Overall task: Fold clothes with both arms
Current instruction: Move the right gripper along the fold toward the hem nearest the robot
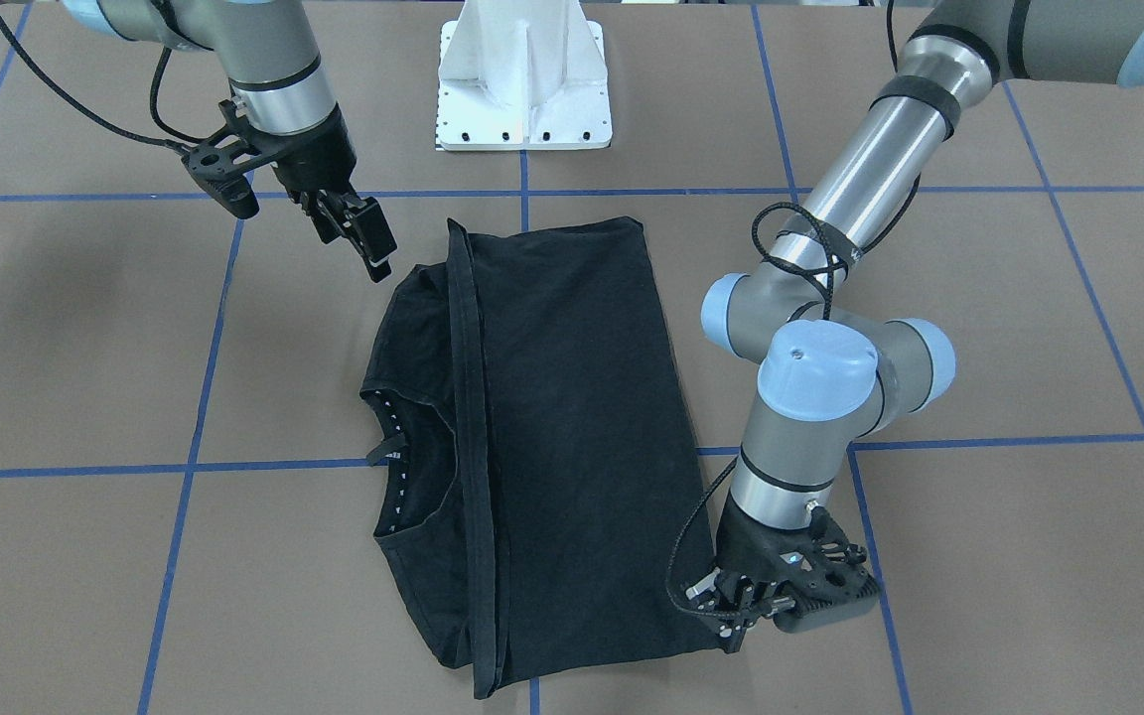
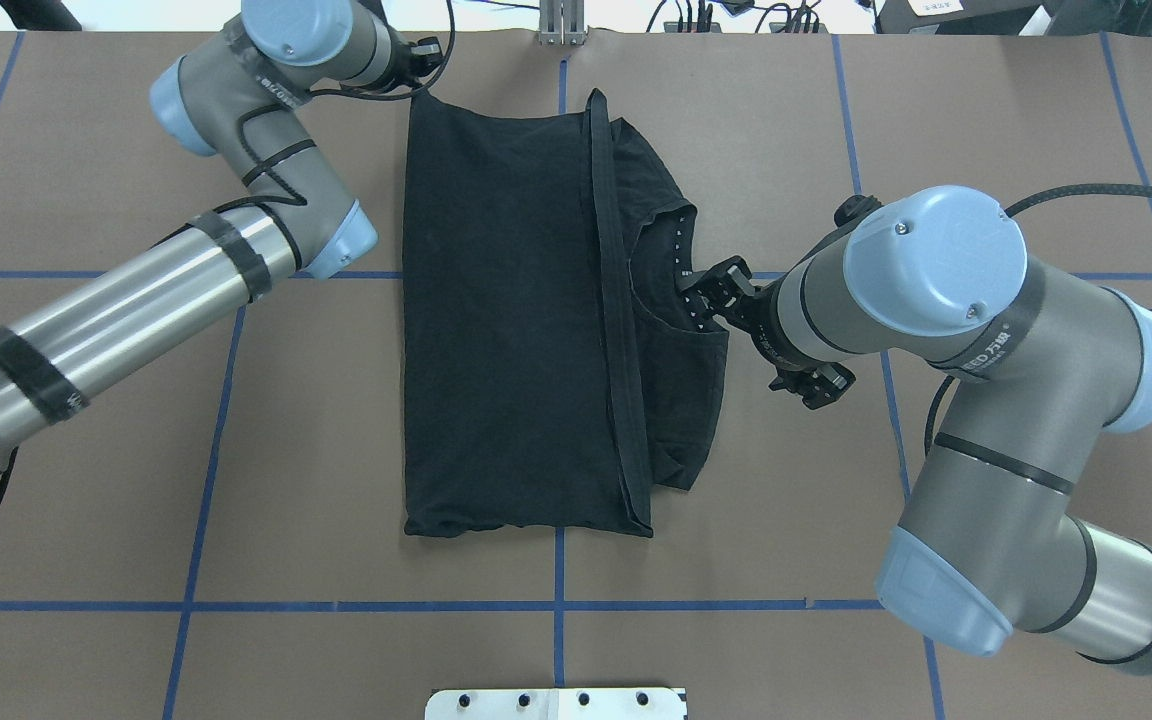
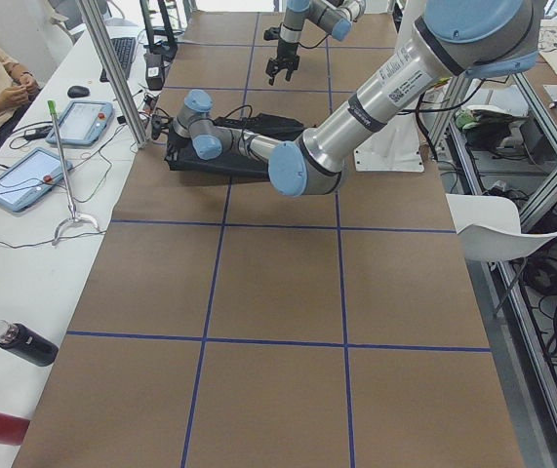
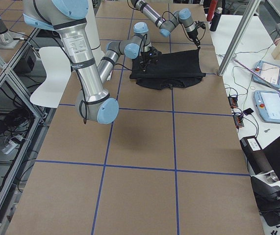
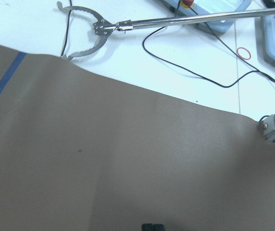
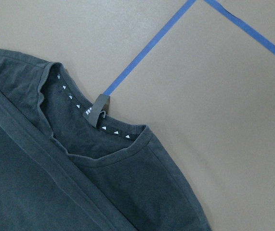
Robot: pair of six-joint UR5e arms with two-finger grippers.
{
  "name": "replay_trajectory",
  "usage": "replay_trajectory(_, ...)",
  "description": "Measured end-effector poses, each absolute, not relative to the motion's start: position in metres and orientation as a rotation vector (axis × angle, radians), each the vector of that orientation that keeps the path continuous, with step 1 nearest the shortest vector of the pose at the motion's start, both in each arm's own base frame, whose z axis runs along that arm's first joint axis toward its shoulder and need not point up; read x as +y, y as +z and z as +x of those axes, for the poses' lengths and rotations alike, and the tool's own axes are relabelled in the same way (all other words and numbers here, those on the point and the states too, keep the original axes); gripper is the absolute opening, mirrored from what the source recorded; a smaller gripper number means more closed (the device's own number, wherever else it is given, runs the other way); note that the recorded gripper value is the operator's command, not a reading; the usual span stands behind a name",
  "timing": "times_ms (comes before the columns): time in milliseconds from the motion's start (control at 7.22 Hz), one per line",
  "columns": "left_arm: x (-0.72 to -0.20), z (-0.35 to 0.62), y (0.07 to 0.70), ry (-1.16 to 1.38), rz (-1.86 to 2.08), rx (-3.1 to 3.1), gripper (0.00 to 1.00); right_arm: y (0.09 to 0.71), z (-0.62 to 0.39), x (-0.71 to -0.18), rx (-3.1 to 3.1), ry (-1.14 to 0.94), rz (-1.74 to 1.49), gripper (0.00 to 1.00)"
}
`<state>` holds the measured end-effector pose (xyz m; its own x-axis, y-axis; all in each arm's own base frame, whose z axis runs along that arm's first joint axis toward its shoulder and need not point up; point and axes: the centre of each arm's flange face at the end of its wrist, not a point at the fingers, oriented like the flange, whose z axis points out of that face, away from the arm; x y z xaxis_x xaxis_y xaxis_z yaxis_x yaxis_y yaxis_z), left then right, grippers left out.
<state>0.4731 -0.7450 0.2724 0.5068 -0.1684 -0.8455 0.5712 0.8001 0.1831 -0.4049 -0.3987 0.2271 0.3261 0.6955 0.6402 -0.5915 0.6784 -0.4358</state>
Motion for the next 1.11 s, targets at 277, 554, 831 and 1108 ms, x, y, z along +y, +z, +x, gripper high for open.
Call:
replay_trajectory(277, -0.751, 0.477, 0.266, -0.447, 0.504, 0.943, 0.55, 0.225, -0.420, -0.401, -0.937, 0.839, -0.099, 1.00)
replay_trajectory(554, -0.752, 0.474, 0.262, -0.397, 0.536, 0.936, 0.65, 0.222, -0.449, -0.384, -0.990, 0.785, -0.069, 1.00)
replay_trajectory(831, -0.746, 0.446, 0.273, -0.384, 0.566, 0.943, 0.65, 0.226, -0.490, -0.342, -0.957, 0.614, -0.052, 0.90)
replay_trajectory(1108, -0.715, 0.408, 0.310, -0.363, 0.550, 0.972, 0.65, 0.237, -0.521, -0.302, -0.863, 0.338, 0.039, 0.50)
